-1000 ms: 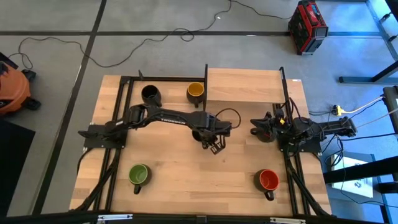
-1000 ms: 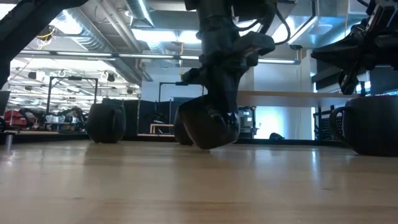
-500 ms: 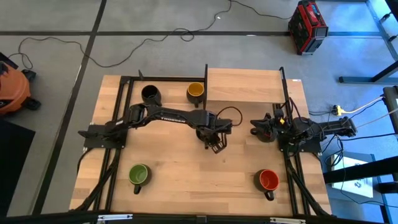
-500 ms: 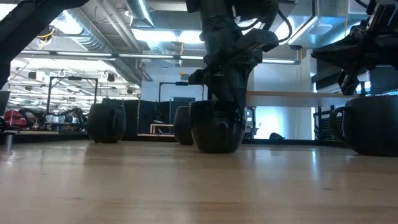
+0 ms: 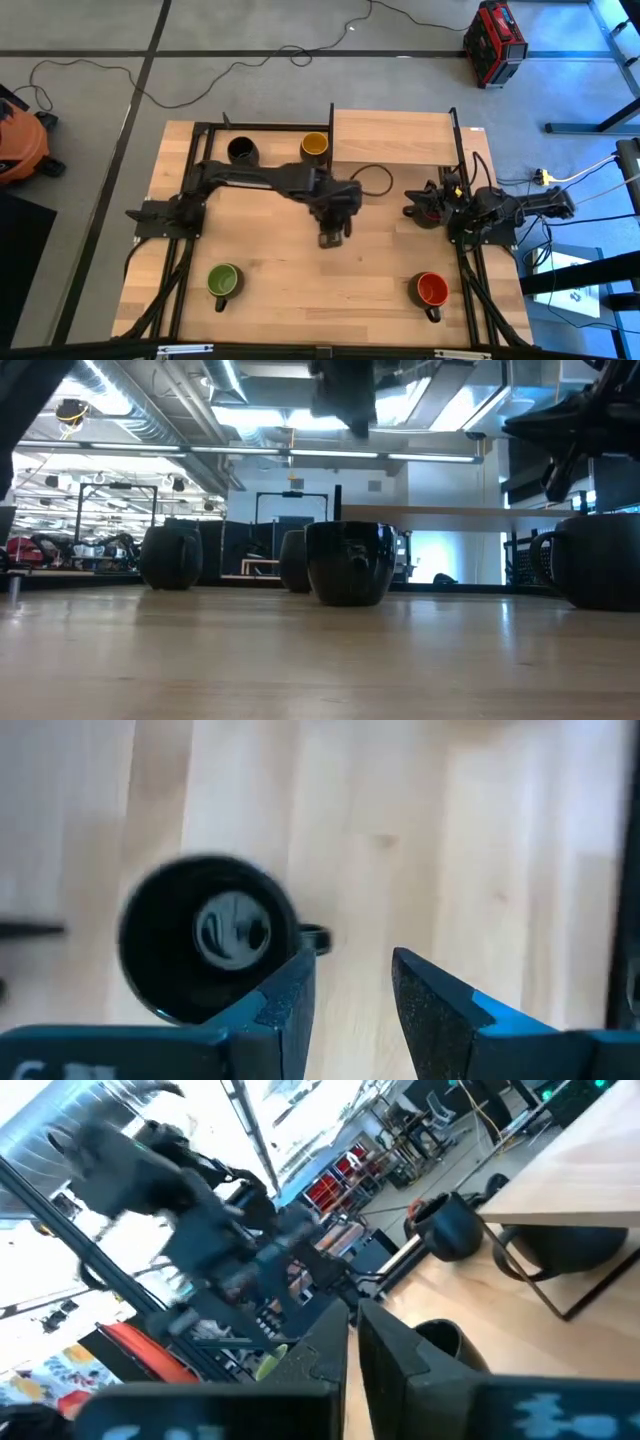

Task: Place coffee mugs
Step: Put the bottom black mug on the shelf

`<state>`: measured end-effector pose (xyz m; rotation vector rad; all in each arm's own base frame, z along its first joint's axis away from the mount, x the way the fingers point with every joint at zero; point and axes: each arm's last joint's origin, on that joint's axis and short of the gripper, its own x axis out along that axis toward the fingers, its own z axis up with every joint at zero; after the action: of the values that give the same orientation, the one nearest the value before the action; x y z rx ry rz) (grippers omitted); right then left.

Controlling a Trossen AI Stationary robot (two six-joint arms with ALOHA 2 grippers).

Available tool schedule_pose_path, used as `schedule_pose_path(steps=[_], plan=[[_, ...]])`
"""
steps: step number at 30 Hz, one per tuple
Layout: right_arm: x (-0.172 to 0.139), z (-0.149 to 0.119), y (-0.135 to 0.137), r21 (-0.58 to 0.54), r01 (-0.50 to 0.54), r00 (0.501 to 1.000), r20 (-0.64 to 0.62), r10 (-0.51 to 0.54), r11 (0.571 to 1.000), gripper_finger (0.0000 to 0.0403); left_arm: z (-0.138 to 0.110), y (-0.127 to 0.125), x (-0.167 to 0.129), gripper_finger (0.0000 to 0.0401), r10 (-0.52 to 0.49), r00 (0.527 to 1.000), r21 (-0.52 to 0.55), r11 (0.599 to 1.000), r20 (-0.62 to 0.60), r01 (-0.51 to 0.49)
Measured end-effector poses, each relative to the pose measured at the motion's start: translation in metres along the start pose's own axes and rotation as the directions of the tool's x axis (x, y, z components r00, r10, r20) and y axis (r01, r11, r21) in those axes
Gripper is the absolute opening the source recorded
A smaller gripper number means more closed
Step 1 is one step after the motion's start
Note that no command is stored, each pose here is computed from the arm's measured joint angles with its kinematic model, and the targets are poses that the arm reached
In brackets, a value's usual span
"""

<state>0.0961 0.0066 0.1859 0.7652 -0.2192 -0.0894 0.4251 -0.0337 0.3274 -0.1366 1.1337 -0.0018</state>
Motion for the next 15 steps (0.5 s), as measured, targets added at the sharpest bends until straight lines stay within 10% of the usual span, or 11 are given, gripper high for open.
schedule_pose_path(steps=[15], plan=[[0.083,0.032,0.071,-0.231,0.022,0.958,-0.274,-0.086,0.973,0.0168,-0.105,-0.003,-0.054,0.0128,-0.055,0.975,0.056,0.997,0.215,0.044]])
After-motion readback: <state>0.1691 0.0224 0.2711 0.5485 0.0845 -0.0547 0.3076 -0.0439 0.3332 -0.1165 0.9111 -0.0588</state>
